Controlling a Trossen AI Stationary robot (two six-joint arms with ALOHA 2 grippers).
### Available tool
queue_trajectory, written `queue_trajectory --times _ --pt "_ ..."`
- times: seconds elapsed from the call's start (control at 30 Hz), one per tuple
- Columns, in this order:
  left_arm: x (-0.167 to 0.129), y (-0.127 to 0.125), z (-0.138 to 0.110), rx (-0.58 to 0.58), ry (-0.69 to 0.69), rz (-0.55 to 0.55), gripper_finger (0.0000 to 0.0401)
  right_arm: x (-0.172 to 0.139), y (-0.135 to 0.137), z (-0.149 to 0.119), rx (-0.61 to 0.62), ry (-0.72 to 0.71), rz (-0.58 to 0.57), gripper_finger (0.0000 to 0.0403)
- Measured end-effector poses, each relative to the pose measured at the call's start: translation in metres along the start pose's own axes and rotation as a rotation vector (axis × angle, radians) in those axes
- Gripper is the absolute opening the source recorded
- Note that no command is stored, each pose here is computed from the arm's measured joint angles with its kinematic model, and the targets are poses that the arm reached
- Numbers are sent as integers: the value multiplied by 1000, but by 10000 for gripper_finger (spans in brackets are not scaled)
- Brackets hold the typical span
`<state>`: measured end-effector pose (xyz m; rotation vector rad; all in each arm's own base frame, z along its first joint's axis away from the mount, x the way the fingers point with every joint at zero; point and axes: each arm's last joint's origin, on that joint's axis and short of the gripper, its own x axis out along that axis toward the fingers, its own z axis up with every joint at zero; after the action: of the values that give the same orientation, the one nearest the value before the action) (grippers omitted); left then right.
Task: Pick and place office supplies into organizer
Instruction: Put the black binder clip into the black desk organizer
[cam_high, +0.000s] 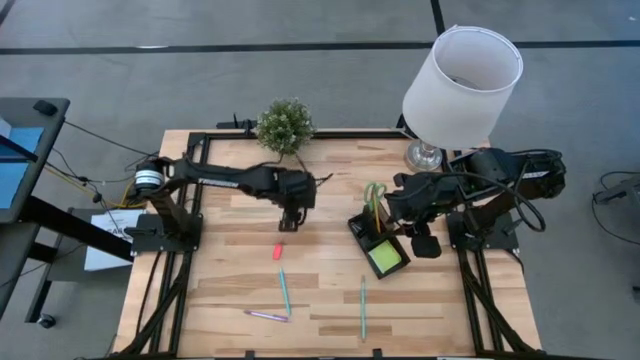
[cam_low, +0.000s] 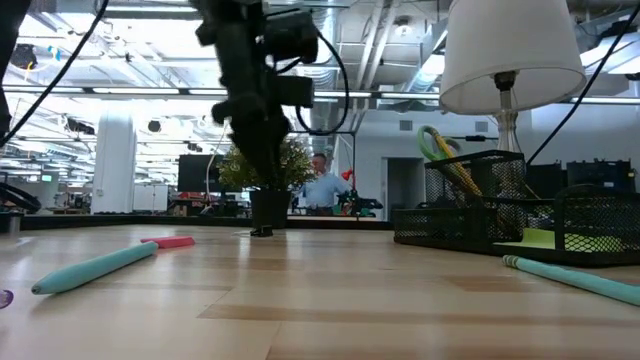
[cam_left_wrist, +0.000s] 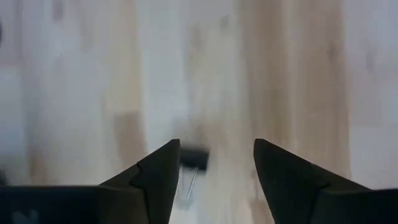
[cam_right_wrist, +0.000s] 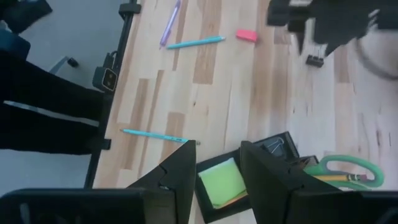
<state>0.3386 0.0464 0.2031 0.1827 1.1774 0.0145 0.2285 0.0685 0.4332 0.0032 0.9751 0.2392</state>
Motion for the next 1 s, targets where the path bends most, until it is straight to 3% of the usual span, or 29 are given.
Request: queue_trajectory --times 0.2,0.63,1.0 --pt "23 -11 -15 154 -78 -56 194 0 -6 4 -6 -43 -39 118" --pt "27 24 -31 128 -19 -12 194 9 -21 14 39 -68 -71 118" --pt "44 24 -36 141 19 -71 194 38 -35 22 72 29 -96 118"
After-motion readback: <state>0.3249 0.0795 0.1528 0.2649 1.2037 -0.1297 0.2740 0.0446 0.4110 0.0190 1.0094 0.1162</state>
